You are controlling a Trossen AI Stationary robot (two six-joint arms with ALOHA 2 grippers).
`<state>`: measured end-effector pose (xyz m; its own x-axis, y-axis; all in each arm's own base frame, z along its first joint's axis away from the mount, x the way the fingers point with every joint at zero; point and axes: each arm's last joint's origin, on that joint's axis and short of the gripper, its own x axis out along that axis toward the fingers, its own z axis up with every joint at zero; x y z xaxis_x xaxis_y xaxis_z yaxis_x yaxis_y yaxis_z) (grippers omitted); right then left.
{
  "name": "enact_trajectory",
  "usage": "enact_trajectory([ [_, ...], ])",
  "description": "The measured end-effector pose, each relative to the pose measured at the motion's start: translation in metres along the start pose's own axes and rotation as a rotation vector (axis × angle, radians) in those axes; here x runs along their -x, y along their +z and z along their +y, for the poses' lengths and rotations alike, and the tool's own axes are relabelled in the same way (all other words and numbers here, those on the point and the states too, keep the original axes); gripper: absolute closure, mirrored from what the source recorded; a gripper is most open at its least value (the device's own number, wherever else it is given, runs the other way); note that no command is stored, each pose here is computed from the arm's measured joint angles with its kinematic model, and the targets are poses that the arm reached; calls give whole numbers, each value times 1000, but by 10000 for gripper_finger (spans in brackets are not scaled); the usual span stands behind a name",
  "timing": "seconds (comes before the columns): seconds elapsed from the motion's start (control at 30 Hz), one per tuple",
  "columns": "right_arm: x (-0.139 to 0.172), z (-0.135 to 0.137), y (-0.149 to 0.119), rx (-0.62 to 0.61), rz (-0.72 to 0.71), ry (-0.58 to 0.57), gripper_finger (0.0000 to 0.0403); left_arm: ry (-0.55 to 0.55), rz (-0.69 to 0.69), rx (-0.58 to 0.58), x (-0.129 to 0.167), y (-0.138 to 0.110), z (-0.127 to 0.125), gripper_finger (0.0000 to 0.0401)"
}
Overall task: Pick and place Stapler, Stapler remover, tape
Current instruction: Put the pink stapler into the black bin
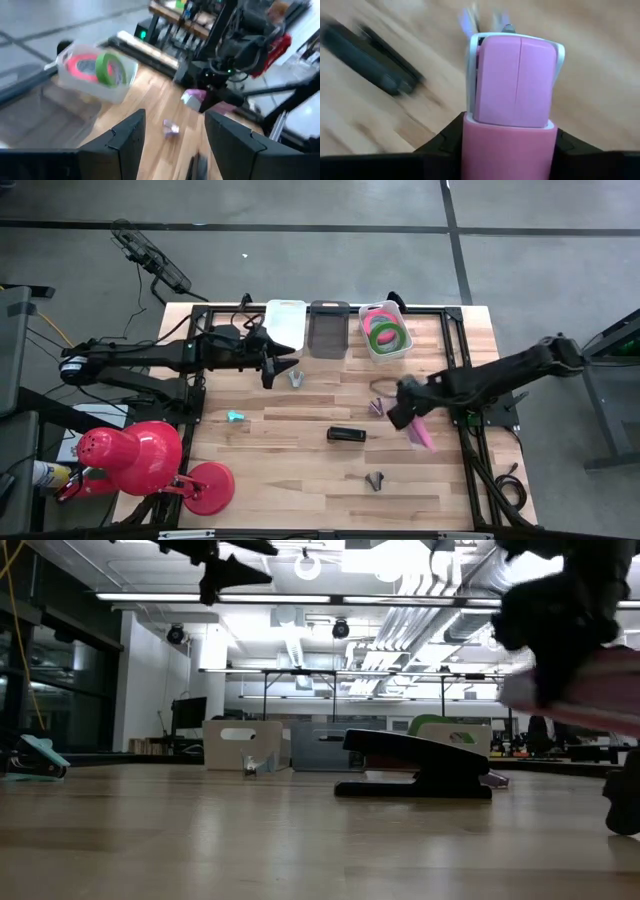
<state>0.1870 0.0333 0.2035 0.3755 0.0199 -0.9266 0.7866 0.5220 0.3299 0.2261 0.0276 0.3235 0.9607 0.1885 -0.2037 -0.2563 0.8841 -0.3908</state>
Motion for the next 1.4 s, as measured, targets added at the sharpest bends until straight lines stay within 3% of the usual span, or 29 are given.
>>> enact_trajectory([
  [0.4, 74, -6, 45, 262, -598, 383, 258, -111, -100, 57, -39, -1, -4, 199],
  [0.63, 92, -4, 76, 347, -808, 547, 258, -179, -133, 91, -57, -5, -6, 199],
  [0.8, 97, -4, 98, 393, -881, 665, 258, -183, -172, 158, -62, -3, -1, 189],
  [0.97, 94, -3, 116, 445, -877, 766, 258, -173, -151, 242, -69, 0, 7, 137],
  [1.17, 105, 14, 150, 571, -863, 801, 258, -199, -193, 206, -84, 20, -3, 75],
  [1.4, 117, 38, 189, 695, -786, 838, 258, -176, -168, 168, -103, 31, -8, 63],
])
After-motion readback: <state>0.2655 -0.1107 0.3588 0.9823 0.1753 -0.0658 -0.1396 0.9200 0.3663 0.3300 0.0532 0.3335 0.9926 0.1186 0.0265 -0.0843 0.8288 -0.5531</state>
